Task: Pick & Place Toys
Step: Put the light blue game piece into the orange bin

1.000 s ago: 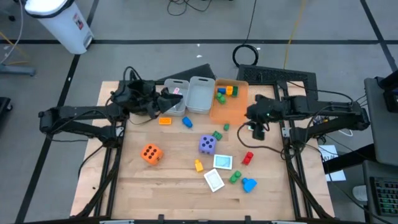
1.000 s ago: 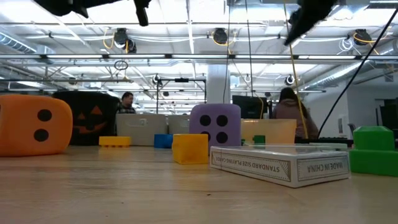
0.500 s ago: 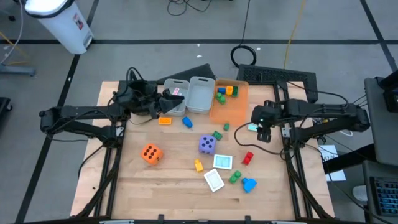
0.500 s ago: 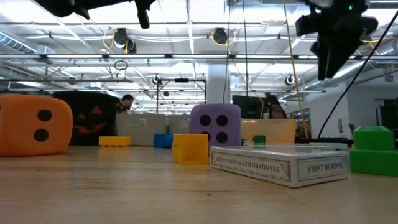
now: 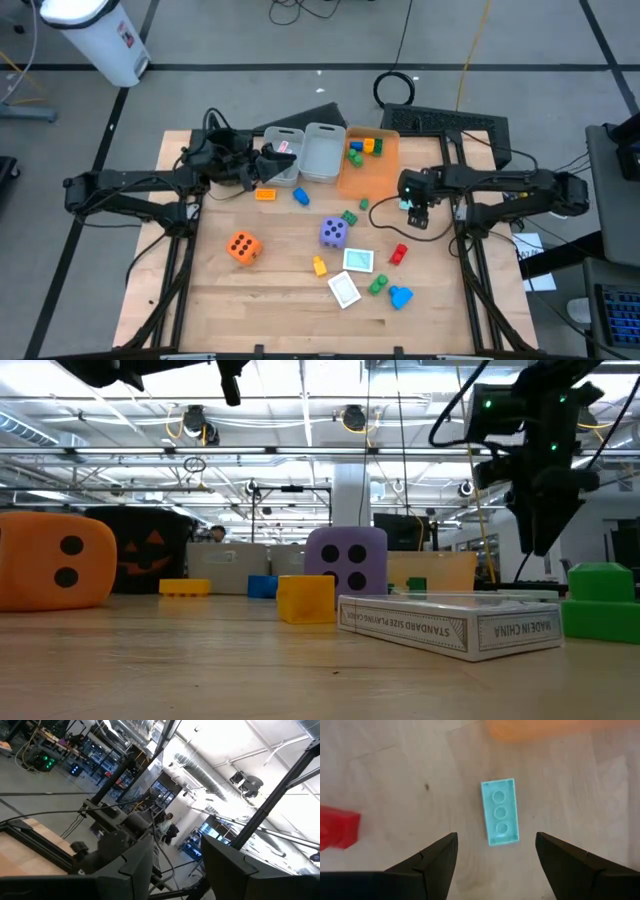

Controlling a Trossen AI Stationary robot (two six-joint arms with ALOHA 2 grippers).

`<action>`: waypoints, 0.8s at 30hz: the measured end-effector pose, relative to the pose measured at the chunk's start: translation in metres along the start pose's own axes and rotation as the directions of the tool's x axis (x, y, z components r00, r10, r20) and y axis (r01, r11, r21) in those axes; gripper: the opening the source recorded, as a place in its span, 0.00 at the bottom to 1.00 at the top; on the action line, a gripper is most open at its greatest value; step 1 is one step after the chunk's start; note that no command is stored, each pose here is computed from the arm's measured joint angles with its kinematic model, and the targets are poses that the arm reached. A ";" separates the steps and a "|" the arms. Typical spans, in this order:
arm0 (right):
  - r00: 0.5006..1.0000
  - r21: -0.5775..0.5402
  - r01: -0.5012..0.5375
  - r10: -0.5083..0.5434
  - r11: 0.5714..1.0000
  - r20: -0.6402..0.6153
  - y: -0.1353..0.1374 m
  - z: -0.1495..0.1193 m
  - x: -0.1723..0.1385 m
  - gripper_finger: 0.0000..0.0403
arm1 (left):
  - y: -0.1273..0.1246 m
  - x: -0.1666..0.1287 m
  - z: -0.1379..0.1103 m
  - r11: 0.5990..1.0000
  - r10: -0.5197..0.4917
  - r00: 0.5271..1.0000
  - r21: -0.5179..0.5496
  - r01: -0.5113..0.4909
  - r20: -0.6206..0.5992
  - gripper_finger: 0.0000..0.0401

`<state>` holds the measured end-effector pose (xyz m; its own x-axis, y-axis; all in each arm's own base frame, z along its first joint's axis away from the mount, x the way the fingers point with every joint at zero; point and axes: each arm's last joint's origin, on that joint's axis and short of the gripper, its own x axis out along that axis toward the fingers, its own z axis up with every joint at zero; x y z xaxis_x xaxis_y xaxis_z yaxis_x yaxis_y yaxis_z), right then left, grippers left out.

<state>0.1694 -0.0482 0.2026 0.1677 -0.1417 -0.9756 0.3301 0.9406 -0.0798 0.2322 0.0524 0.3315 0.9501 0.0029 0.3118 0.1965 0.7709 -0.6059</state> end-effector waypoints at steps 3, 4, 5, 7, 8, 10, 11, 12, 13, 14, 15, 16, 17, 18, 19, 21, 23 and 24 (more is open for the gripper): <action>0.999 -0.017 -0.014 0.013 1.000 -0.030 -0.004 0.005 0.009 0.64 | 0.000 0.000 0.000 1.000 0.005 1.000 0.000 -0.005 0.004 0.42; 0.999 -0.024 -0.012 0.011 1.000 -0.039 -0.005 0.007 0.012 0.63 | 0.000 0.000 0.000 1.000 0.006 1.000 0.000 -0.006 0.006 0.42; 0.999 -0.031 -0.010 0.009 0.999 -0.047 -0.007 0.009 0.015 0.63 | 0.000 0.000 0.000 1.000 0.006 1.000 0.000 -0.006 0.006 0.42; 0.998 -0.048 -0.013 0.010 0.999 -0.068 -0.011 0.011 0.021 0.63 | 0.000 0.000 0.000 1.000 0.005 1.000 -0.003 -0.005 0.007 0.42; 0.997 -0.056 -0.024 0.020 0.998 -0.076 -0.012 0.012 0.024 0.63 | 0.000 0.000 0.000 1.000 0.005 1.000 -0.004 -0.005 0.007 0.42; 0.995 -0.066 -0.043 0.036 0.997 -0.098 -0.016 0.014 0.030 0.63 | 0.000 0.000 0.000 1.000 0.005 1.000 -0.013 -0.005 0.007 0.42; 0.993 -0.069 -0.051 0.043 0.996 -0.107 -0.017 0.015 0.033 0.63 | 0.000 0.000 0.000 1.000 0.005 1.000 -0.018 -0.005 0.007 0.42; 0.992 -0.068 -0.058 0.050 0.996 -0.114 -0.019 0.016 0.035 0.63 | 0.000 0.000 0.000 1.000 0.005 1.000 -0.018 -0.005 0.007 0.42; 0.991 -0.065 -0.061 0.053 0.996 -0.119 -0.021 0.017 0.038 0.63 | 0.000 0.000 0.000 1.000 0.005 1.000 -0.018 -0.005 0.007 0.42; 0.991 -0.062 -0.060 0.052 0.996 -0.121 -0.023 0.018 0.041 0.63 | 0.000 0.000 0.000 1.000 0.005 1.000 -0.018 -0.005 0.007 0.42; 0.991 -0.058 -0.059 0.051 0.997 -0.124 -0.024 0.019 0.043 0.63 | 0.000 0.000 0.000 1.000 0.004 1.000 -0.019 -0.004 0.007 0.42; 0.990 -0.057 -0.059 0.052 0.997 -0.129 -0.025 0.019 0.045 0.63 | 0.000 0.000 0.000 1.000 0.004 1.000 -0.019 -0.004 0.007 0.42; 0.989 -0.056 -0.060 0.052 0.997 -0.136 -0.026 0.020 0.047 0.63 | 0.000 0.000 0.000 1.000 0.004 1.000 -0.019 -0.004 0.007 0.42; 0.988 -0.058 -0.062 0.053 0.996 -0.145 -0.027 0.020 0.049 0.63 | 0.000 0.000 0.000 1.000 0.004 1.000 -0.019 -0.004 0.007 0.42; 0.987 -0.059 -0.063 0.053 0.996 -0.153 -0.028 0.020 0.051 0.63 | 0.000 0.000 0.000 1.000 0.004 1.000 -0.019 -0.004 0.007 0.42; 0.984 -0.056 -0.065 0.055 0.996 -0.167 -0.028 0.020 0.054 0.63 | 0.000 0.000 0.000 1.000 0.004 1.000 -0.019 -0.004 0.007 0.42; 0.982 -0.058 -0.066 0.055 0.996 -0.181 -0.028 0.021 0.057 0.63 | 0.000 0.000 0.000 1.000 0.004 1.000 -0.019 -0.004 0.007 0.42; 0.981 -0.059 -0.067 0.055 0.996 -0.187 -0.028 0.021 0.059 0.63 | 0.000 0.000 0.000 1.000 0.004 1.000 -0.019 -0.004 0.007 0.42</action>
<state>0.1893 -0.0892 0.1519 0.0086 -0.0295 -0.9995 0.2624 0.9646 -0.0262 0.2321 0.0524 0.3318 0.9492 0.0108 0.3146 0.1971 0.7588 -0.6208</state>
